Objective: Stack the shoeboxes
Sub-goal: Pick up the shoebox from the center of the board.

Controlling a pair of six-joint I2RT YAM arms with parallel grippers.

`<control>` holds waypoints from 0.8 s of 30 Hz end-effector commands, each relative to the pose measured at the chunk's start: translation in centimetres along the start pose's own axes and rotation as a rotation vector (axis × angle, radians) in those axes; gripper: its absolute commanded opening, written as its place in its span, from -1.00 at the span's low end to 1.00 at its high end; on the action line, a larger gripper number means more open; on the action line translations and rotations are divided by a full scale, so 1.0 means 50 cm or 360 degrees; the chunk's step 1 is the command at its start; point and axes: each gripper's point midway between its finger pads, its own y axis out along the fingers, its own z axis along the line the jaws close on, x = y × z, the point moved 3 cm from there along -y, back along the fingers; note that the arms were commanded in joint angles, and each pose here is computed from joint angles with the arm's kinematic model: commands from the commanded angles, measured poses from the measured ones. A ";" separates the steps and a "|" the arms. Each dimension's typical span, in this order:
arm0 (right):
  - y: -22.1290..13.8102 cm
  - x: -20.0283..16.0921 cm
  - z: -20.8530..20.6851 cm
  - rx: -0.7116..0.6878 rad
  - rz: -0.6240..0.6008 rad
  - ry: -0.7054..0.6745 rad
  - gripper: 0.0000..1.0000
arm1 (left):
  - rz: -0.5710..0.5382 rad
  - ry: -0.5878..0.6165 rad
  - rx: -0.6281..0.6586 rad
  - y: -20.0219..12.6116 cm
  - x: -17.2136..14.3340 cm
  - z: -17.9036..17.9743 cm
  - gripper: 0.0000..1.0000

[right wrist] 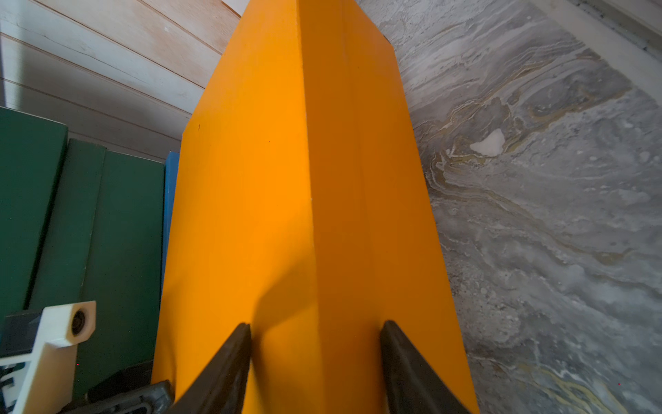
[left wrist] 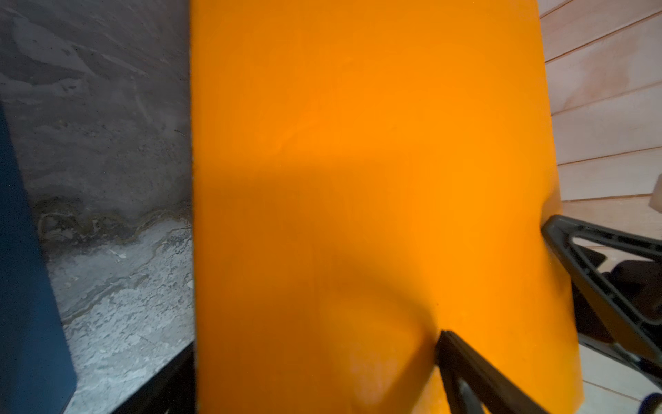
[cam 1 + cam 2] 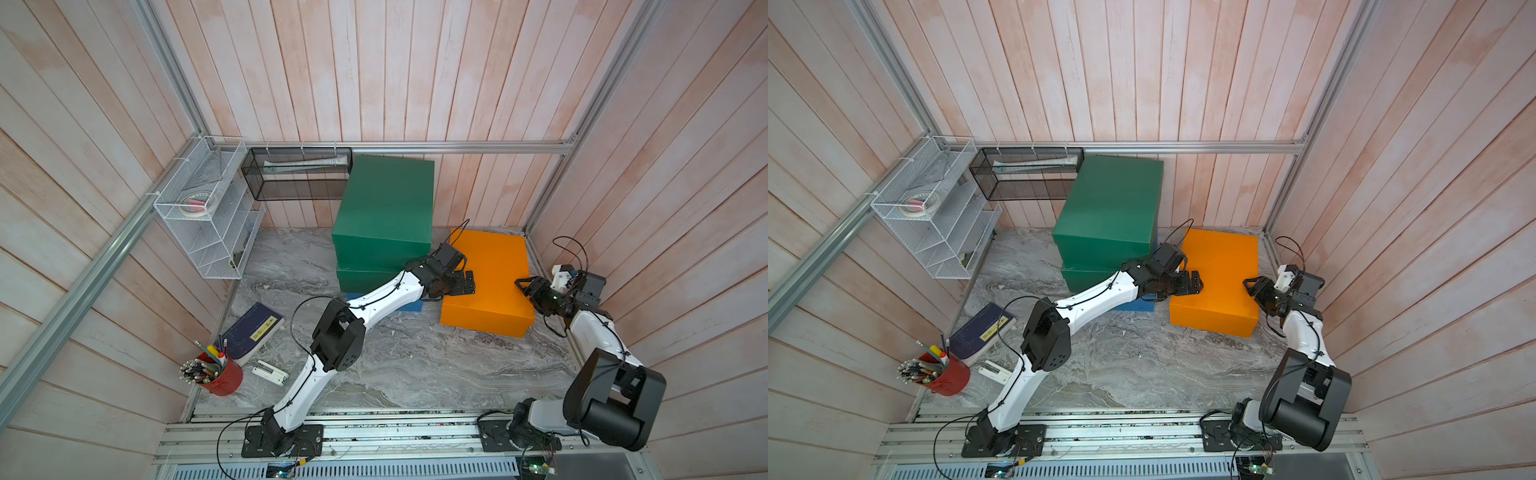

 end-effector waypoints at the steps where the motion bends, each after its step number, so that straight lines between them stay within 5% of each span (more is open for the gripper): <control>1: -0.010 -0.030 0.062 0.0179 0.0120 -0.0007 0.17 | -0.0102 0.0120 -0.0285 -0.061 0.012 -0.130 0.99; 24: -0.116 0.009 0.170 0.0220 -0.0071 -0.0173 0.17 | -0.0179 0.0230 -0.0413 -0.155 0.003 -0.244 0.99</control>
